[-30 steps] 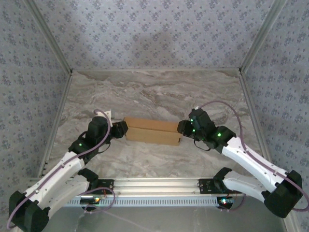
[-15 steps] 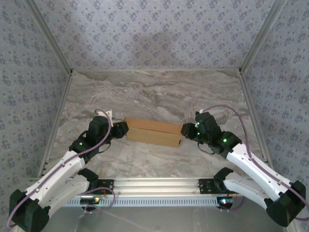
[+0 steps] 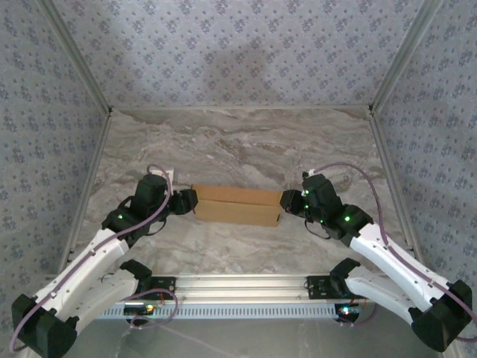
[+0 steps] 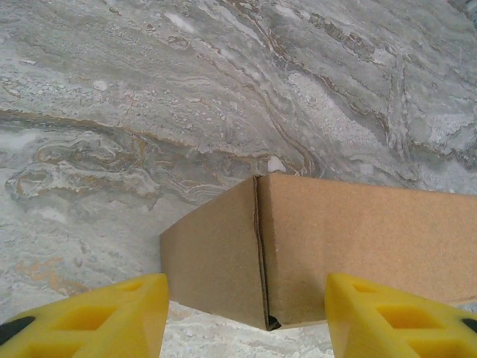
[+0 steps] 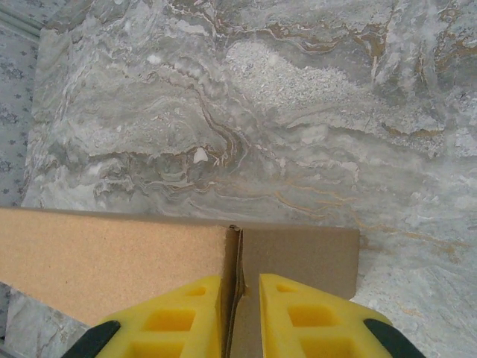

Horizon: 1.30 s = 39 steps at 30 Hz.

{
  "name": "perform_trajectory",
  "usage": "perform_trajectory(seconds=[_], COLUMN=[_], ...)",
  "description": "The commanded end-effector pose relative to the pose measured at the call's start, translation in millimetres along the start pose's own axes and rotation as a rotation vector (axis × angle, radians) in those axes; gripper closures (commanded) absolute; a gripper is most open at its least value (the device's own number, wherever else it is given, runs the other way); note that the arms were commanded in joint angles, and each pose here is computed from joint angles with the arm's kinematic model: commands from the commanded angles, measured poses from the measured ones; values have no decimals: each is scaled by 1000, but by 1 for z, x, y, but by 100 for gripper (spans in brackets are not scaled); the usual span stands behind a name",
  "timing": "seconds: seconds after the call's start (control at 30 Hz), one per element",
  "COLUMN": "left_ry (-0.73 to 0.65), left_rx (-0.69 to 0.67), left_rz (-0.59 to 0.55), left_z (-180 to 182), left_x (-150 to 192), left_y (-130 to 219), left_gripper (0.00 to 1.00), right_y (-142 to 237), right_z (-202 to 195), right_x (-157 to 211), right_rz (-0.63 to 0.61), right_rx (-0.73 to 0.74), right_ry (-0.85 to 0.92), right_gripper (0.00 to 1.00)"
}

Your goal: Fold the paper box

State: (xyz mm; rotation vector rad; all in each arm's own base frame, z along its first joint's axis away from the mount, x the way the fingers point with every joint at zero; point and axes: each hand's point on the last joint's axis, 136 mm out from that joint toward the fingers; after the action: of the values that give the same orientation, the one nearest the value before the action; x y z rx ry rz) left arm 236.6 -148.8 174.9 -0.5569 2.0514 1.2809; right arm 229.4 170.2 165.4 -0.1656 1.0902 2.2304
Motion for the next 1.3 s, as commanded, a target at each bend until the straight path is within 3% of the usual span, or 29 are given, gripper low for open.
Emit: perform_trajectory(seconds=[0.0, 0.27, 0.47, 0.7, 0.9, 1.17, 1.27], left_ry=[-16, 86, 186, 201, 200, 197, 193], left_rx=[11, 58, 82, -11, -23, -43, -29], left_rz=[21, -40, 60, 139, 246, 300, 284], left_z=[-2, 2, 8, 27, 28, 29, 27], left_x=[0, 2, 33, 63, 89, 104, 99], left_y=[9, 5, -18, -17, -30, -38, -37], left_gripper=[43, 42, 49, 64, 68, 95, 97], right_y=[-2, -4, -3, -4, -6, -9, -10], right_z=[-74, -75, -73, -78, -91, -96, -92], right_x=[31, 33, 33, 36, 44, 54, 56], right_rz=[102, 108, 109, 139, 182, 223, 239], right_rx=[289, 284, 283, 331, 416, 412, 396], right_ry=[26, 30, 40, 65, 59, 41, 37], right_gripper=[79, 79, 79, 80, 81, 88, 88])
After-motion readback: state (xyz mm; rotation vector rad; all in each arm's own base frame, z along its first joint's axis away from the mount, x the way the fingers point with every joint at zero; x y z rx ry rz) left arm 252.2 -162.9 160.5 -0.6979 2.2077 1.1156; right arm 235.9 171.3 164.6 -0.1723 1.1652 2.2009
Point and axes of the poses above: each hand's point on the last joint's axis, 136 mm out from that joint toward the fingers, its own y axis back along the fingers, its own z axis along the line the jaws close on, x = y × z, and after that the axes turned 11 degrees about -y, right-handed
